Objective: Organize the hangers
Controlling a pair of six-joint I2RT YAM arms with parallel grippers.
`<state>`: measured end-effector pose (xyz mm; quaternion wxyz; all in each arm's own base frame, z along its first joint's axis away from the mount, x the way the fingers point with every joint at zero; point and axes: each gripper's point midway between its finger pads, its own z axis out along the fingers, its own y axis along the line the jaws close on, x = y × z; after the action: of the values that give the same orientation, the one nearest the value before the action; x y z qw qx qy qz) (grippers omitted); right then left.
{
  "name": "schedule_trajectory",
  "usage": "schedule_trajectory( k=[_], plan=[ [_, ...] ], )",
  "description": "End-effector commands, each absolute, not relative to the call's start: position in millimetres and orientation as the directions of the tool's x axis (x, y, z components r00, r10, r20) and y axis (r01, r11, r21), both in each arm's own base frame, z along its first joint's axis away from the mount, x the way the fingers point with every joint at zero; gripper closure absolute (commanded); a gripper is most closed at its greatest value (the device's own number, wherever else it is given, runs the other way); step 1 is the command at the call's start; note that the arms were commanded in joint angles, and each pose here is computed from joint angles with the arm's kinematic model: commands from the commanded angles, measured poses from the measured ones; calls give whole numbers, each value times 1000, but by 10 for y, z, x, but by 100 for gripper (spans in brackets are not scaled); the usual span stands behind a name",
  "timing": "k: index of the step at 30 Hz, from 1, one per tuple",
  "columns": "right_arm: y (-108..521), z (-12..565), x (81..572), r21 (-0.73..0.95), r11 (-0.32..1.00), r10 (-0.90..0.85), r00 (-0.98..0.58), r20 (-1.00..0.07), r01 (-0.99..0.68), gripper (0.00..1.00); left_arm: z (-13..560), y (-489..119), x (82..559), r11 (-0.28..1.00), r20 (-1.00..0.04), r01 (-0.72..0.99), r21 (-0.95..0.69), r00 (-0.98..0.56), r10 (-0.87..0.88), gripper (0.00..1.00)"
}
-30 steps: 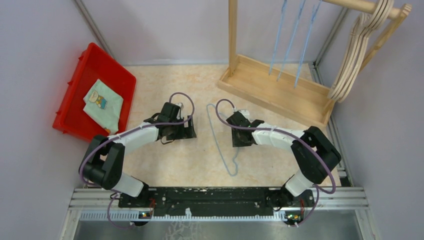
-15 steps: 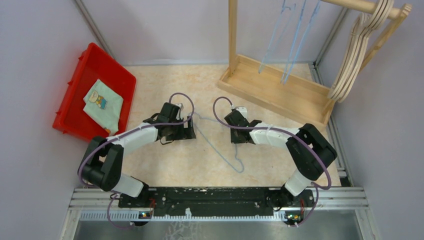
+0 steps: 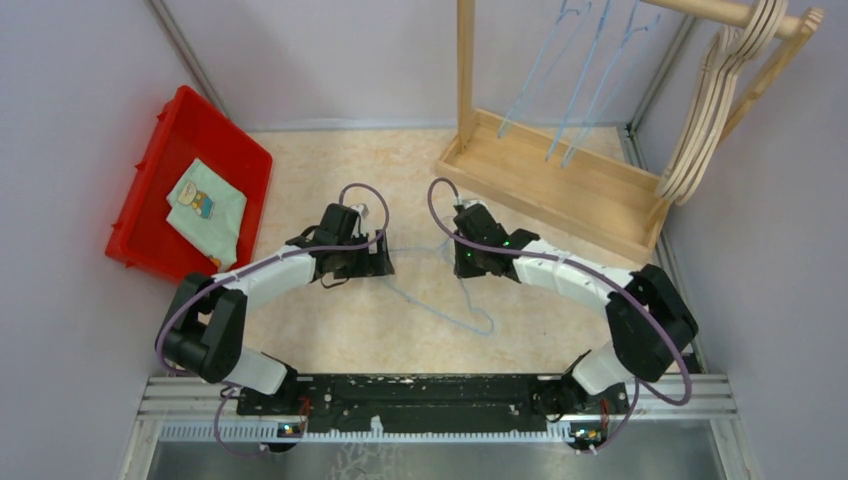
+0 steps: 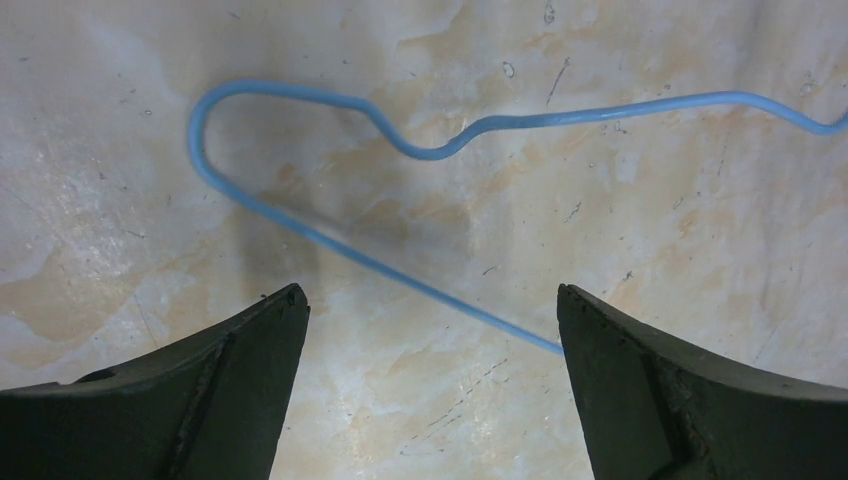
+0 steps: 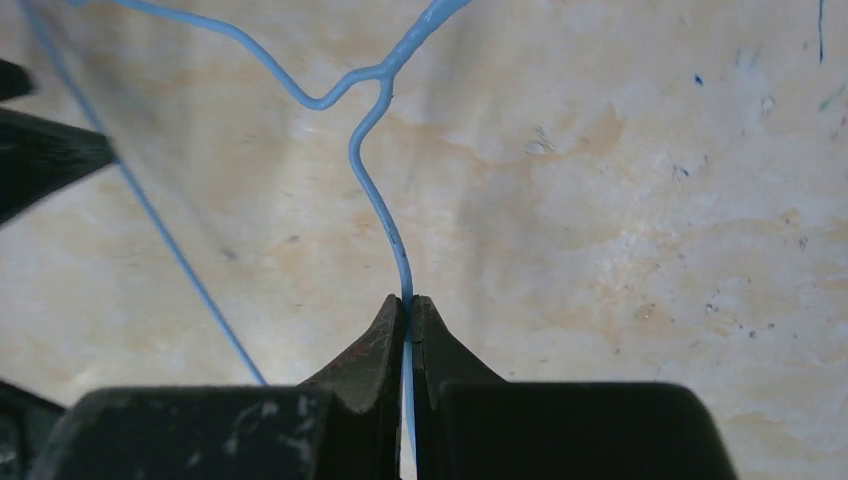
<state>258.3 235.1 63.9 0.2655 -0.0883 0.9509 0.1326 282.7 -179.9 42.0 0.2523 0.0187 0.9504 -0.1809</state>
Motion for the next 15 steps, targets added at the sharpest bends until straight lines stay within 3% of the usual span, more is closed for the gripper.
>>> schedule_trajectory(
  k=[1,7,15],
  plan=[
    [2710,1501,2682,375,856,-32,-760,-650,-356,100,403,-1838,2869,924,-501,145,-355,-863,-57,1],
    [2744,1936,2635,430,818,27,-720,-693,-383,100,440,-1872,2881,916,-509,156,-369,-858,-59,1],
    [2567,2345,2671,294,888,22,-608,-794,-353,100,1063,-1951,2997,890,-593,205,-407,-800,-87,0]
  ],
)
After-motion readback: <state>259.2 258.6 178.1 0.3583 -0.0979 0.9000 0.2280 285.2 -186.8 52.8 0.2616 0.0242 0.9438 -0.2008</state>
